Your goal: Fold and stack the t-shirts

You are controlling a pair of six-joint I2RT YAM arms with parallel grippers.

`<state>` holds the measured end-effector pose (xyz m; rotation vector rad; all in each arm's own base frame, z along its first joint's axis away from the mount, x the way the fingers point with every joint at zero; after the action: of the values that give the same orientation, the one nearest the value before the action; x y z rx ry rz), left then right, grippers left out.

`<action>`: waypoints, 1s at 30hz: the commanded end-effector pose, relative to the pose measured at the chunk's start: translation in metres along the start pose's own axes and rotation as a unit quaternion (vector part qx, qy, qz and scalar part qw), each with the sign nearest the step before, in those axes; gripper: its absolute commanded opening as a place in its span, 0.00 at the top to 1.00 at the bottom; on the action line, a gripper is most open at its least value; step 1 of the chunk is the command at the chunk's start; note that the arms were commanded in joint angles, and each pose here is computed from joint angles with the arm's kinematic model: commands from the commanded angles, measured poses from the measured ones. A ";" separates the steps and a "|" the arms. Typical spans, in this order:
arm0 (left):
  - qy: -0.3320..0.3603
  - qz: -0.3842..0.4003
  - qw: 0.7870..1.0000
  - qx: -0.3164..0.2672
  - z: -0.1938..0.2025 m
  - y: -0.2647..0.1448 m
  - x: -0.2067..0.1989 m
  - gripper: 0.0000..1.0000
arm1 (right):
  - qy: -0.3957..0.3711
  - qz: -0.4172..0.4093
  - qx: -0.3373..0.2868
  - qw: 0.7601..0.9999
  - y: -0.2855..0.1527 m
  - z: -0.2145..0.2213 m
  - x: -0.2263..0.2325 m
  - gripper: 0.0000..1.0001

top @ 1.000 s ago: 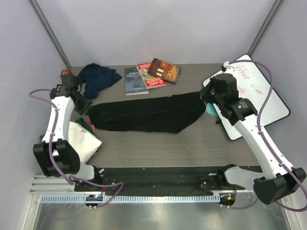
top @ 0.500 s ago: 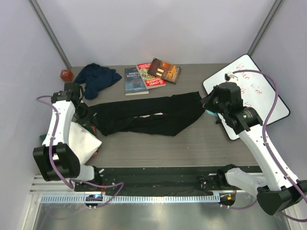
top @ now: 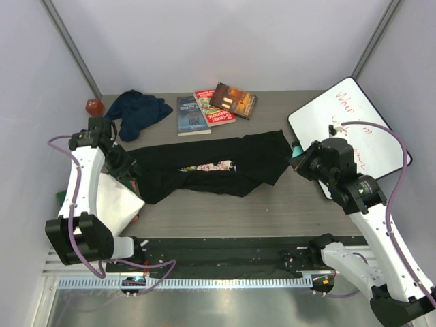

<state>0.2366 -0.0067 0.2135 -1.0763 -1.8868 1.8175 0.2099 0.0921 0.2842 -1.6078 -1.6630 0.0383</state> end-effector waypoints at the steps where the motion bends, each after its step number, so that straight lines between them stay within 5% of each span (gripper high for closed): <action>1: 0.003 0.011 0.999 0.031 0.007 0.026 -0.010 0.63 | 0.012 -0.001 0.011 1.000 0.004 0.005 -0.001 0.99; 30: 0.164 -0.158 0.971 0.067 0.025 0.124 -0.023 0.59 | 0.010 -0.020 0.025 0.999 0.021 0.012 0.004 0.99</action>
<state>0.2601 -0.0526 0.0997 -0.8792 -1.5999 1.5409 0.2148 0.1018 0.2587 -1.5484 -1.6275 0.0971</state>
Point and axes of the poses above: each gripper's point midway between its finger pads, its own y axis out along the fingers, its own x axis along the line the jaws close on, z = x × y, the point moved 4 cm from there along -y, back along the fingers, and after that the axes turned 3 degrees about -y, right-handed, at the moved point
